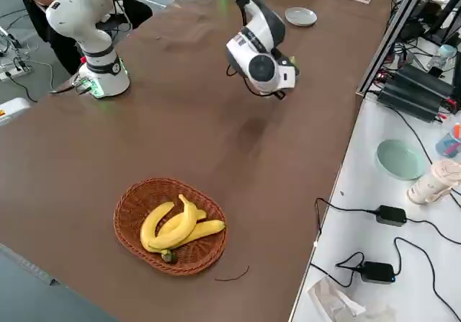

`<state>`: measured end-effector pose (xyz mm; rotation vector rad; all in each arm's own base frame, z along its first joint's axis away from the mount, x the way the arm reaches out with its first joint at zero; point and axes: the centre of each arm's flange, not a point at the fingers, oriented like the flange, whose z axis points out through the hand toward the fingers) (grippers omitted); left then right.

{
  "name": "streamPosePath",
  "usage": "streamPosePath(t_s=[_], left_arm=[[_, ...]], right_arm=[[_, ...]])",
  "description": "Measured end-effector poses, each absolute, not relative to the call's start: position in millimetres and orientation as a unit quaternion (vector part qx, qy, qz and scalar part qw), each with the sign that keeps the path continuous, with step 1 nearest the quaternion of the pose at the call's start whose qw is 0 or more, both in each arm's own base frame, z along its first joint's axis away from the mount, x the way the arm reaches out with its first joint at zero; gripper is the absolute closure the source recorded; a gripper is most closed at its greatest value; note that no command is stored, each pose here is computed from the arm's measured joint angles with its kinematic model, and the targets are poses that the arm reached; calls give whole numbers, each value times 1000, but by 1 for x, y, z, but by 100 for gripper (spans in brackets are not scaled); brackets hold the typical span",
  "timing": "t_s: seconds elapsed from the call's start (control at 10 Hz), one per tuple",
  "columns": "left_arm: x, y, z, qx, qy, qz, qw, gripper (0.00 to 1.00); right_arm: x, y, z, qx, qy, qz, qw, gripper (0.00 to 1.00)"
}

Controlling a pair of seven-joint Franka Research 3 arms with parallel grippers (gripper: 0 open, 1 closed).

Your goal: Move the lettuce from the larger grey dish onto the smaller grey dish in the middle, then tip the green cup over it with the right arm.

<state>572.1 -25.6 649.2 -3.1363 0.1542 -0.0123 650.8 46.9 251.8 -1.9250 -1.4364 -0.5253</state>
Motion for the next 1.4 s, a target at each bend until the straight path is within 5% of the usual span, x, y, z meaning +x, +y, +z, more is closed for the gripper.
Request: streamPosePath(t_s=[0.4, 0.8, 1.4], left_arm=[[572, -25, 649, -999, 48, -4, 1, 0], [572, -22, 649, -999, 46, -4, 1, 0], [572, -21, 649, -999, 45, -4, 1, 0]], right_arm=[[604, -73, 232, -631, -590, -307, 399, 31], [565, -159, 175, -577, -631, -361, 372, 31], [572, -173, 119, -569, -649, -371, 342, 30]])
